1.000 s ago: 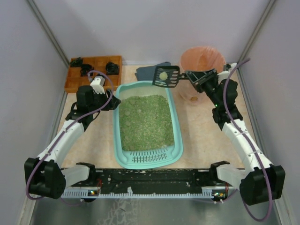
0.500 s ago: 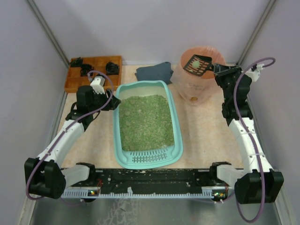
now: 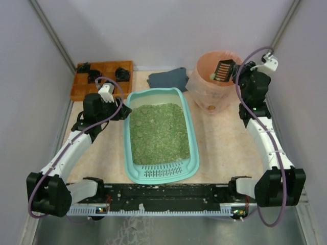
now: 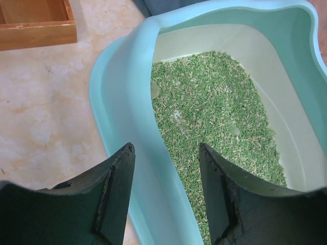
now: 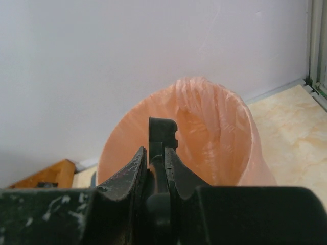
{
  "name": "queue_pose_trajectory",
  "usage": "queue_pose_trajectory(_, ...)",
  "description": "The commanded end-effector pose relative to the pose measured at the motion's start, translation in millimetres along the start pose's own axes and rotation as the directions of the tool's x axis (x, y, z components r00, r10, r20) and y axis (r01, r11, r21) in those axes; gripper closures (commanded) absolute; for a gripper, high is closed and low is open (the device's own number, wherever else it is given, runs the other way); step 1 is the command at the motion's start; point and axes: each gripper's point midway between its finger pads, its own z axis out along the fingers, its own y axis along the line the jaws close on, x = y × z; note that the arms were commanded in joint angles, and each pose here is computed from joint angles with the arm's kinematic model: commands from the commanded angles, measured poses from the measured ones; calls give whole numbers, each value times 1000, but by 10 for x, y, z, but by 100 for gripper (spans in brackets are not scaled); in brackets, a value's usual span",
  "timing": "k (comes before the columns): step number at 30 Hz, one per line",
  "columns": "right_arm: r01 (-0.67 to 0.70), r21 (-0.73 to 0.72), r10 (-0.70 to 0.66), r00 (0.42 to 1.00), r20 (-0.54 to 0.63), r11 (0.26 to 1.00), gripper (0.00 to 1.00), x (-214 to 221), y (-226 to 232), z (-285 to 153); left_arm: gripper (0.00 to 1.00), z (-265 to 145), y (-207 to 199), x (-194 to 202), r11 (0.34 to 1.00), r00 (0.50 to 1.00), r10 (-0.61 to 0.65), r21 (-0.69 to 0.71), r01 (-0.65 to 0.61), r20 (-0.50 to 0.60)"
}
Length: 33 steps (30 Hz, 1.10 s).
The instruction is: Clean the litter box
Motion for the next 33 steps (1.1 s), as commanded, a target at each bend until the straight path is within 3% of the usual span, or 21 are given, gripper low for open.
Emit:
queue_pose_trajectory(1,177,-158,-160,981,112,971,100,-401,375,83,41,-54,-4,-111,1000,999,5,-3,-5,35)
queue_pose_trajectory(9,311,-185,-300,950,85,932,100,-349,417,198,41,-46,-8,-103,1000,1000,0,2,-1,31)
queue_pose_trajectory(24,398,-222,-367,915,168,890,100,-547,539,69,41,-44,18,-101,1000,1000,-1,-8,2,30)
queue_pose_trajectory(29,350,-248,-309,932,190,903,100,-722,670,-47,41,-37,11,-94,1000,1000,-3,-3,4,27)
queue_pose_trajectory(33,224,-284,-171,965,200,932,100,-874,793,-183,41,-35,3,-98,1000,1000,-6,3,6,25)
